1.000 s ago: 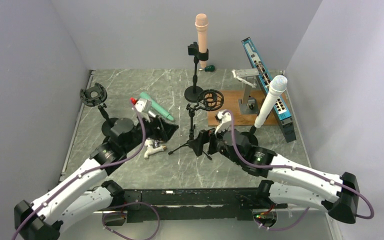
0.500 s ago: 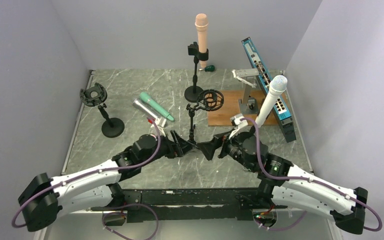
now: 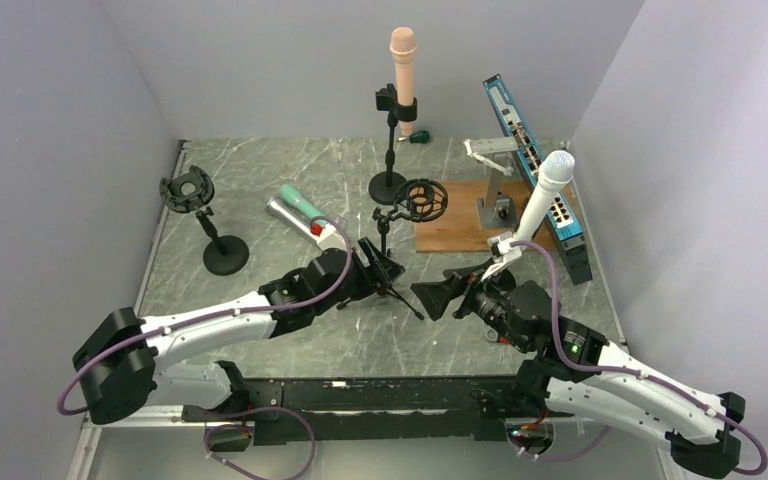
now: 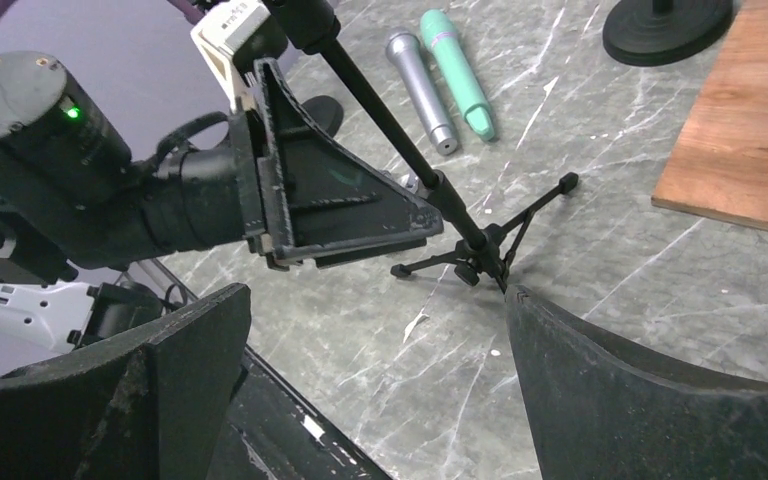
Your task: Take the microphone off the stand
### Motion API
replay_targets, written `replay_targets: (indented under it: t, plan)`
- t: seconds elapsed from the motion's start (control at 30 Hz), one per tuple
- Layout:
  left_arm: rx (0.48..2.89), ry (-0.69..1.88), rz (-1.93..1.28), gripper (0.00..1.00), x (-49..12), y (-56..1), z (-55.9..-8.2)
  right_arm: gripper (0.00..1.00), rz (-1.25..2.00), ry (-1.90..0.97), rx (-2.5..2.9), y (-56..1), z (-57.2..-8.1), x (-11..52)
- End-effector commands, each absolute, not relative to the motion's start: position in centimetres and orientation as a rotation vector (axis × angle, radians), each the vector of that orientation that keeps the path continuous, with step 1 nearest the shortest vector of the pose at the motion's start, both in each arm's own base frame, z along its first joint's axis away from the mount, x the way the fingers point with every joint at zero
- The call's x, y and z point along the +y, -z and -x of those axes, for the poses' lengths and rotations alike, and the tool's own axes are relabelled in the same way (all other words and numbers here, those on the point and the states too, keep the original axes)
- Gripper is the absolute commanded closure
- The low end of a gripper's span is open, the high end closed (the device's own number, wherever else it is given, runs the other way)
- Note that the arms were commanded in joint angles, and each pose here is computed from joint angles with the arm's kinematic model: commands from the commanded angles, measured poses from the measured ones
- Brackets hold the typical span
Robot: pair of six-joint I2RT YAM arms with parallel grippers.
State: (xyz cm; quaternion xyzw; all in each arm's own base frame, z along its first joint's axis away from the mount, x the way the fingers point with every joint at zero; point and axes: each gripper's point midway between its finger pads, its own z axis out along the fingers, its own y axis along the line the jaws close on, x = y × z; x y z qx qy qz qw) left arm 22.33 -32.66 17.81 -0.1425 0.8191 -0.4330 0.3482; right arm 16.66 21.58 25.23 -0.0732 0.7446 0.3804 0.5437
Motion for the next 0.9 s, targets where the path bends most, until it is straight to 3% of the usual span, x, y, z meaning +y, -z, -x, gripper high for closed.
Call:
replay_targets:
  t: [0.0, 0.3, 0.87]
  plan:
    - [2.126, 1.075, 0.413, 0.25, -32.8, -18.0, -22.9, 0.0, 0.144, -0.897, 1.767, -25.5, -16.8, 21.2]
    - [2.117, 1.063, 0.41, 0.42, -33.2, -17.5, -23.5, 0.0, 0.142, -0.892, 1.781, -24.9, -16.8, 21.2]
    - [2.104, 1.116, 0.358, 0.58, -33.8, -17.1, -24.3, 0.0, 0.139, -0.881, 1.805, -24.1, -16.8, 21.3]
